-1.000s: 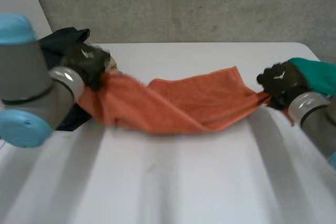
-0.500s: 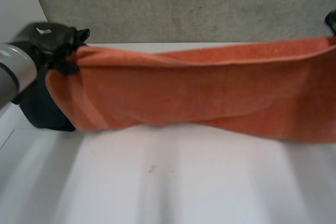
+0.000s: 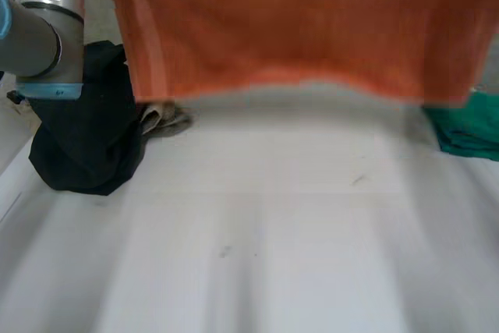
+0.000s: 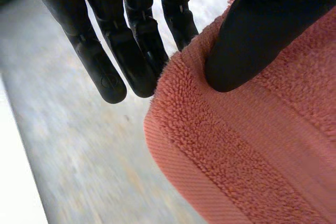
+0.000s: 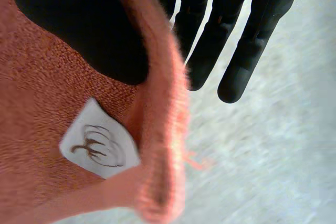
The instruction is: Fold the laundry.
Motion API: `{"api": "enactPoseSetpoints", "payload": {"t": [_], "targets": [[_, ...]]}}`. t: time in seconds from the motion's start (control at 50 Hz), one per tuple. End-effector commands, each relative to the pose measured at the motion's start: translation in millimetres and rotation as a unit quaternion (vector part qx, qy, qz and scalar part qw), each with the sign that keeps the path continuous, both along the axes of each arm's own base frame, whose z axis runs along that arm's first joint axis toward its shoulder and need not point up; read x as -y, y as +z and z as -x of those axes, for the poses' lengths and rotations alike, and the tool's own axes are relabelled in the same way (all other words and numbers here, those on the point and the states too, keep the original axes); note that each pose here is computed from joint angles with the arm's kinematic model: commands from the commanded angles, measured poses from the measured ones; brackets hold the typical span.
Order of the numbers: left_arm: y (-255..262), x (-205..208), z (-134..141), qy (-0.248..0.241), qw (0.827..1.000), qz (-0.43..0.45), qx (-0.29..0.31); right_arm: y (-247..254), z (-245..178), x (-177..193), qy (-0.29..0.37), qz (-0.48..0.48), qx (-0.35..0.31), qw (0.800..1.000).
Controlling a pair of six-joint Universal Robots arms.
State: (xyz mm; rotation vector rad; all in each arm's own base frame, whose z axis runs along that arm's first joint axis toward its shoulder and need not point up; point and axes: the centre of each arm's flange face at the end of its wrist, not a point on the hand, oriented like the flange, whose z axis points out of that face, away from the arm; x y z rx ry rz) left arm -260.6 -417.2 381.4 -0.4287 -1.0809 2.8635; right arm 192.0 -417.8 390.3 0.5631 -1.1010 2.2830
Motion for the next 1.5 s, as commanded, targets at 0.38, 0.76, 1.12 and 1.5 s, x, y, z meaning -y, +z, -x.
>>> {"api": "enactPoseSetpoints", "payload": {"t": [0.38, 0.76, 1.12, 1.5], "targets": [[-201.1, -63.6, 4.7, -0.049, 0.943, -0.315, 0.097, -204.2, -12.3, -27.6, 0.050, -0.363, -0.056, 0.929], [-182.4, -250.9, -54.1, -0.026, 0.757, -0.535, 0.374, -187.7, 71.0, -158.1, -0.009, -0.606, -0.256, 0.753], [-204.4, -152.9, -20.7, 0.010, 0.857, -0.398, 0.329, -205.2, 60.4, -81.1, -0.023, -0.470, -0.173, 0.865], [-237.3, -68.0, 11.5, 0.070, 0.870, -0.383, 0.304, -253.2, 20.6, 8.4, 0.000, -0.387, -0.189, 0.903]]}}
